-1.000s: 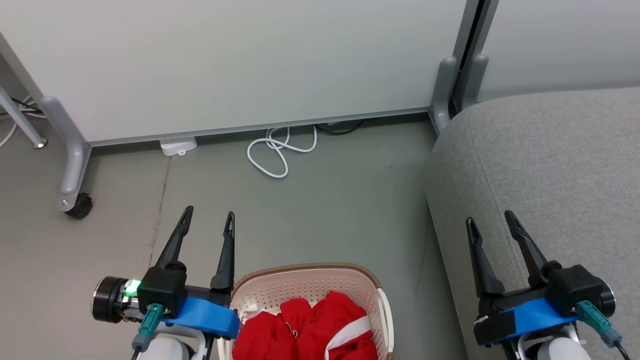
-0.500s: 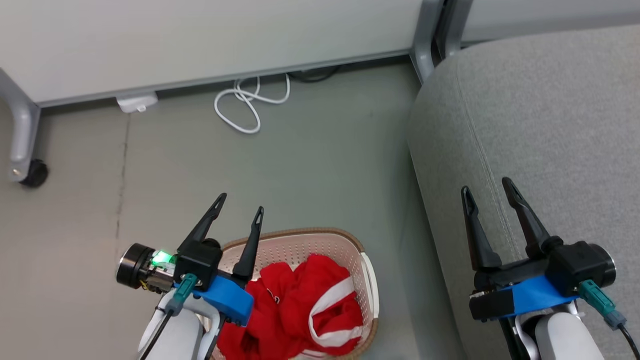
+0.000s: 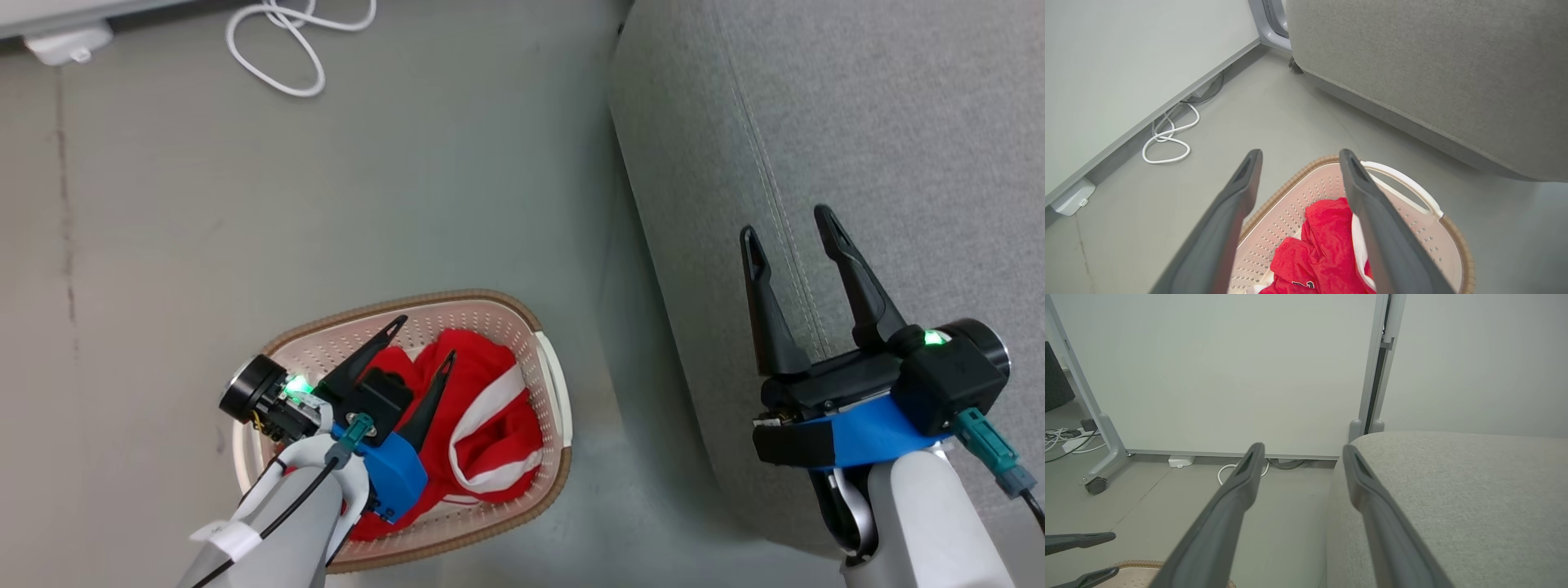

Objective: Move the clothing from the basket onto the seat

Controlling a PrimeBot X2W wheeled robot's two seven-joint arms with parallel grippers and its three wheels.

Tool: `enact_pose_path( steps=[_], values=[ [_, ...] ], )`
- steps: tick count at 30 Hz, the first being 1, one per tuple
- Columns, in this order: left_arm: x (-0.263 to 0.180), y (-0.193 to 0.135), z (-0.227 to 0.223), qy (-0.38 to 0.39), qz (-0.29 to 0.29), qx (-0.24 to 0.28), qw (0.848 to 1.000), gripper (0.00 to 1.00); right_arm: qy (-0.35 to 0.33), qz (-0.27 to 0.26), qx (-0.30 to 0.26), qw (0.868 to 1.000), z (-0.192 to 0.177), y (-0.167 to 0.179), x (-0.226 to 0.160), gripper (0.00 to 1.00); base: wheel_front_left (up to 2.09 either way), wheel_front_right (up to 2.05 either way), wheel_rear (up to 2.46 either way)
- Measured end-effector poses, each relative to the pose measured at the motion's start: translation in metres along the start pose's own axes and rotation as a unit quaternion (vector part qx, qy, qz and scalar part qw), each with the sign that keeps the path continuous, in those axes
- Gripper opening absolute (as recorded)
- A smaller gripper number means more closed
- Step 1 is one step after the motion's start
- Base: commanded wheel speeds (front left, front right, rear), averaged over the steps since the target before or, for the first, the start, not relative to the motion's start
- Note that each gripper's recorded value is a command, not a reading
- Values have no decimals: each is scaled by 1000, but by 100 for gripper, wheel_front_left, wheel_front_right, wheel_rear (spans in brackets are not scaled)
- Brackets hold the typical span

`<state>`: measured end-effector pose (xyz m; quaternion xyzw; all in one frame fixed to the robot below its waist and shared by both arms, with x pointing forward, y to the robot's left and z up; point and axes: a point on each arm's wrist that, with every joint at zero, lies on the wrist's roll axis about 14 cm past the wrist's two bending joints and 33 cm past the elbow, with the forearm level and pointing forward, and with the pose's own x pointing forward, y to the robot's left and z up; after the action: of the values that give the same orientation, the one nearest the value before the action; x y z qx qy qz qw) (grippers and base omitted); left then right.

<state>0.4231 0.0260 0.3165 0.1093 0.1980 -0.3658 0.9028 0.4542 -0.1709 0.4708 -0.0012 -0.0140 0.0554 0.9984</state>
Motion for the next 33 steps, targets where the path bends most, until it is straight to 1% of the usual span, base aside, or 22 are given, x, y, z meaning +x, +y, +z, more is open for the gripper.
enact_pose_path(
  steps=[7,13,14,16,19,24,28,33],
  values=[
    [20,-23,-49,68,-70,11,995,100,7,-4,-7,1000,-11,-7,11,100,0,0,0],
    [34,-36,-89,121,-116,20,986,100,17,-3,-17,1000,-26,-11,22,100,0,0,0],
    [39,-38,-102,135,-128,22,982,100,21,-1,-19,1000,-32,-11,26,100,0,0,0],
    [41,-39,-108,143,-134,23,980,100,24,0,-20,1000,-36,-11,28,100,0,0,0],
    [42,-43,-131,171,-153,28,973,100,31,5,-21,999,-46,-10,32,100,0,0,0],
    [43,-44,-164,218,-165,24,962,100,42,7,-22,999,-61,-10,36,100,0,0,0],
    [50,-54,-175,229,-178,12,957,100,48,8,-24,999,-70,-10,40,100,0,0,0],
    [56,-63,-182,234,-195,10,953,100,59,11,-21,998,-84,-9,41,100,0,0,0]
  ],
)
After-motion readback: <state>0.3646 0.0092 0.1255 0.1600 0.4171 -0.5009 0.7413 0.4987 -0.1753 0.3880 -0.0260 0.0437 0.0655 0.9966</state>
